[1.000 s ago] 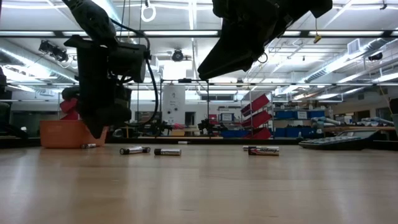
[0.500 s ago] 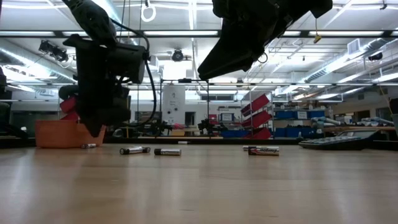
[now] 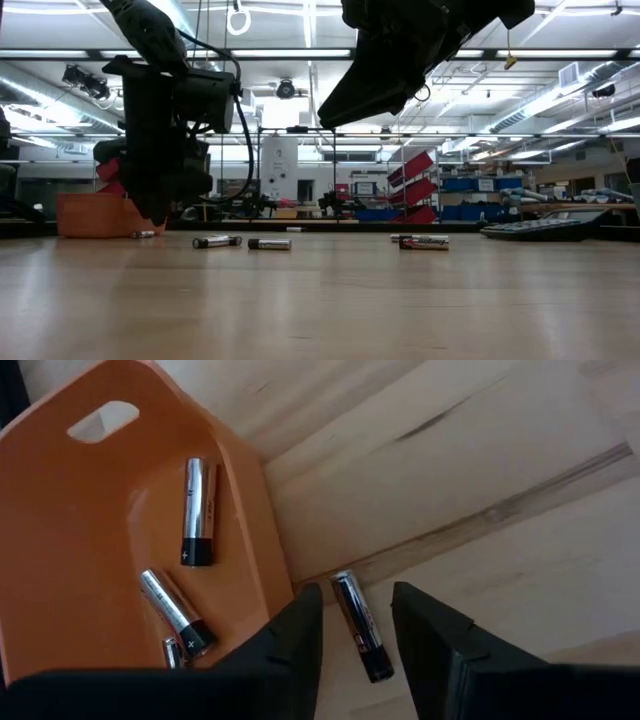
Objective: Sort batteries
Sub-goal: Put the silver battery into the orange bin
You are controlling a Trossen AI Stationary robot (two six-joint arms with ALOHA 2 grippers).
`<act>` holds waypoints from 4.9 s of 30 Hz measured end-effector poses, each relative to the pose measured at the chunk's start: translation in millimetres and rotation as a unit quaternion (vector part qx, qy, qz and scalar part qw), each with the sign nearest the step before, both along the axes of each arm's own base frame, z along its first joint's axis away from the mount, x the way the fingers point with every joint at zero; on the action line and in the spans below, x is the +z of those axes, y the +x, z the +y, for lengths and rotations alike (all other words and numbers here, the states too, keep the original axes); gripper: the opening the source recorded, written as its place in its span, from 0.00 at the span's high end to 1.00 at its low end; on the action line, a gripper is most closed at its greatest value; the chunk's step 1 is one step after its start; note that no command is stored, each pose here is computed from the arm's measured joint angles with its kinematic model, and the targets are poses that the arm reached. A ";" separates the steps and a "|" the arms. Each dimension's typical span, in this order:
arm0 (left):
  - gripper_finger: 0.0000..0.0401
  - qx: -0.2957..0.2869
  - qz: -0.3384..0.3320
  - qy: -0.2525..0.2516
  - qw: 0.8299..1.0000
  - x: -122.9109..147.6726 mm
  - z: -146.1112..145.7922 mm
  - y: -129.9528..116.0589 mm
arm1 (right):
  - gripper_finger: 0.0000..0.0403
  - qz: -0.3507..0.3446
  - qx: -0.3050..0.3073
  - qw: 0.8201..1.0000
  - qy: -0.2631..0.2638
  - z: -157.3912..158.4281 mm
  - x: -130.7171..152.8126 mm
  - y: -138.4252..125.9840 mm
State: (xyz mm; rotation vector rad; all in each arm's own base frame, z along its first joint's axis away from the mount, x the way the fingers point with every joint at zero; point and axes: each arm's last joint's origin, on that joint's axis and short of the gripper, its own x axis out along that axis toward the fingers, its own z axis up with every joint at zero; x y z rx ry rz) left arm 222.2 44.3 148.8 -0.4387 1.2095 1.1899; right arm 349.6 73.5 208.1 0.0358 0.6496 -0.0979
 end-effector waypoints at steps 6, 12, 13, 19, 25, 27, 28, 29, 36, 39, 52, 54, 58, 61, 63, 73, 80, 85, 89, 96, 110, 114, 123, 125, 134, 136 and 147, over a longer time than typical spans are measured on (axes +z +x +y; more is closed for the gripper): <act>0.69 0.001 0.000 -0.001 1.000 -0.7 0.2 0.5 | 0.72 0.000 0.001 1.000 -0.002 0.0 0.0 0.0; 0.69 0.000 -0.020 -0.017 1.000 -11.0 -0.9 -1.7 | 0.72 0.001 0.001 1.000 -0.002 0.0 -0.1 0.0; 0.69 0.000 -0.021 -0.019 1.000 -13.7 -1.2 -3.2 | 0.72 0.001 0.000 1.000 -0.001 0.0 -0.1 -0.1; 0.69 0.012 -0.028 -0.015 0.999 -22.0 -2.2 -9.7 | 0.72 0.001 0.000 1.000 0.000 0.0 -0.2 -0.1; 0.71 -0.018 -0.035 -0.018 0.999 -24.2 -4.8 -7.0 | 0.72 0.000 0.000 1.000 0.000 0.0 0.0 0.0; 0.75 -0.029 -0.040 -0.021 0.999 -24.4 -6.7 -5.1 | 0.72 0.000 0.000 1.000 0.000 0.0 0.0 0.0; 0.77 -0.033 -0.042 -0.020 0.998 -24.5 -7.8 -4.5 | 0.72 0.000 0.000 1.000 0.000 0.0 0.0 0.0; 0.80 -0.036 -0.044 -0.020 0.998 -24.5 -8.9 -3.9 | 0.72 0.000 0.000 1.000 0.000 0.0 0.0 0.0; 0.98 -0.038 -0.049 -0.010 0.998 -24.5 -14.2 -3.0 | 0.72 0.000 0.000 1.000 0.000 0.0 0.0 0.0; 0.98 -0.039 -0.052 -0.004 0.998 -24.4 -16.7 -2.2 | 0.72 0.000 0.000 1.000 0.000 0.0 0.0 0.0; 0.98 -0.066 -0.099 -0.011 0.993 -3.8 -30.5 9.5 | 0.72 0.004 0.000 1.000 -0.001 -0.1 -0.7 -0.5; 0.98 -0.080 -0.108 0.003 0.991 4.7 -31.6 14.2 | 0.72 0.005 0.000 1.000 -0.001 -0.1 -0.8 -0.6; 0.98 -0.118 -0.100 0.013 0.988 25.7 -33.5 18.8 | 0.72 0.008 0.000 1.000 -0.002 -0.2 -1.4 -1.0; 0.98 -0.114 -0.061 0.049 0.990 46.1 -28.0 12.3 | 0.72 0.010 0.000 1.000 -0.002 -0.4 -2.7 -1.7; 0.99 -0.090 -0.035 0.087 0.991 59.7 -22.7 3.2 | 0.72 0.012 -0.001 1.000 -0.001 -0.6 -4.1 -2.4; 1.00 0.008 0.018 0.119 0.993 72.2 5.5 -38.2 | 0.72 0.011 -0.009 1.000 0.009 -1.7 -15.5 -7.5; 1.00 0.020 -0.002 0.125 0.992 68.9 3.0 -37.2 | 0.72 0.006 -0.010 1.000 0.012 -1.8 -16.6 -7.9; 1.00 -0.093 -0.072 0.106 0.987 71.2 -14.6 -14.3 | 0.72 0.022 -0.009 1.000 0.006 -2.3 -19.1 -9.9; 1.00 -0.263 -0.145 0.044 0.953 74.7 -41.8 10.4 | 0.72 0.024 -0.009 1.000 0.006 -2.4 -19.1 -10.2; 1.00 -0.479 -0.187 0.048 0.856 65.6 -82.0 22.4 | 0.72 0.024 -0.010 1.000 0.006 -2.3 -19.0 -10.2; 0.77 -0.504 -0.210 0.082 0.834 8.2 -74.5 3.7 | 0.72 0.023 -0.012 1.000 0.015 0.7 -19.0 -10.9; 0.68 -0.518 -0.216 0.084 0.823 -4.4 -73.5 0.1 | 0.72 0.020 -0.012 1.000 0.016 0.8 -18.6 -10.5; 0.66 -0.558 -0.183 0.103 0.803 -20.4 -74.4 5.6 | 0.72 0.017 -0.012 1.000 0.016 0.8 -18.1 -10.2; 0.66 -0.567 -0.170 0.106 0.799 -24.2 -73.5 6.6 | 0.72 0.016 -0.012 1.000 0.017 0.8 -17.9 -10.0; 0.66 -0.562 -0.152 0.115 0.805 -27.3 -62.5 8.6 | 0.72 0.016 -0.014 1.000 0.020 0.8 -17.9 -10.1; 0.66 -0.564 -0.150 0.108 0.805 -28.0 -60.4 8.3 | 0.72 0.016 -0.014 1.000 0.020 0.8 -17.9 -10.1; 0.66 -0.591 -0.157 0.075 0.787 -29.9 -60.8 8.2 | 0.72 0.016 -0.014 1.000 0.020 0.8 -17.9 -10.1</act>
